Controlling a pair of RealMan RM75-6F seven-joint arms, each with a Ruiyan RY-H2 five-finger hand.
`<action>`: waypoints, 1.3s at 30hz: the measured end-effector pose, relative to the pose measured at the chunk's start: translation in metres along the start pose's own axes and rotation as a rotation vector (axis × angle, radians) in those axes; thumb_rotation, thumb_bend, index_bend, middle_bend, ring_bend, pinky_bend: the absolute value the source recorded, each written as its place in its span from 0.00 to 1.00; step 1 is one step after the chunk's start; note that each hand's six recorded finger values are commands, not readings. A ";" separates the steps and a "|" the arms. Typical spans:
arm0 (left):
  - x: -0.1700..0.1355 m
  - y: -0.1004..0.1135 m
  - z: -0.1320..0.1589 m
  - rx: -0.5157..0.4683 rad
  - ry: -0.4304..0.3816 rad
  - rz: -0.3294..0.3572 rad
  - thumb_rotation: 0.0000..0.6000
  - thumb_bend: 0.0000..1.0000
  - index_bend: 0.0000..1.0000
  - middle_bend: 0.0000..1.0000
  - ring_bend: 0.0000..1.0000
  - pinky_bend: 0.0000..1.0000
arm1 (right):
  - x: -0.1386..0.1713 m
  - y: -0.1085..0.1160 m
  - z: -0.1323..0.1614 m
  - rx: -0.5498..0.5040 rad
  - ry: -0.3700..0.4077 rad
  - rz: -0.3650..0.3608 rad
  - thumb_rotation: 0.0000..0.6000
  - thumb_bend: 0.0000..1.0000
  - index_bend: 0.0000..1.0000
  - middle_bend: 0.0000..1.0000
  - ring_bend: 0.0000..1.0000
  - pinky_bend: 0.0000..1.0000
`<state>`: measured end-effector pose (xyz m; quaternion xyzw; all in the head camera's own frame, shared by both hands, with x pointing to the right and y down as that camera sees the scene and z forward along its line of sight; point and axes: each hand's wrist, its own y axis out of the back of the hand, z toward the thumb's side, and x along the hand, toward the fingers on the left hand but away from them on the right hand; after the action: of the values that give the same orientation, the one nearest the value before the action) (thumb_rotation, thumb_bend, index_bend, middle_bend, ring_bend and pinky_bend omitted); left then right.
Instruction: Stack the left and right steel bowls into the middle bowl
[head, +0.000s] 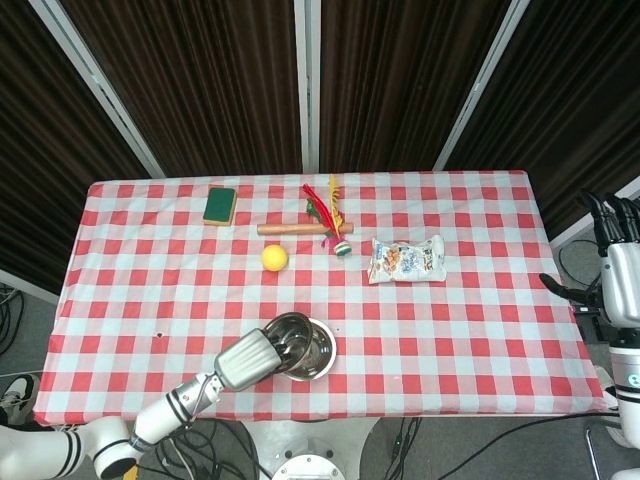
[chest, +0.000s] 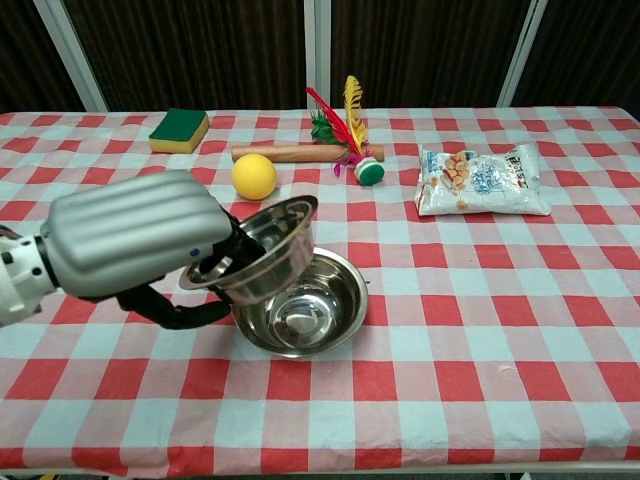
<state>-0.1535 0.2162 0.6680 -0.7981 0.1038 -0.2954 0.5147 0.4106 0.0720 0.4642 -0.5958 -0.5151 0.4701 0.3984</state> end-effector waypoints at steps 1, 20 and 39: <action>0.002 -0.002 0.003 0.005 -0.008 -0.002 1.00 0.42 0.67 0.70 0.62 0.73 | 0.001 0.003 -0.003 -0.007 -0.004 -0.007 1.00 0.02 0.00 0.17 0.05 0.06; 0.025 -0.018 0.005 0.035 -0.053 0.008 1.00 0.10 0.20 0.38 0.39 0.54 | -0.011 0.009 -0.016 -0.019 -0.044 -0.018 1.00 0.02 0.00 0.16 0.05 0.06; -0.026 0.039 -0.082 0.130 0.146 0.014 1.00 0.01 0.17 0.30 0.29 0.42 | -0.002 0.003 -0.009 -0.012 -0.006 0.023 1.00 0.01 0.00 0.14 0.03 0.05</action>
<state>-0.2171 0.1485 0.6482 -0.7387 0.1274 -0.3554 0.5584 0.4199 0.0699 0.4636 -0.6024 -0.5122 0.4735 0.3880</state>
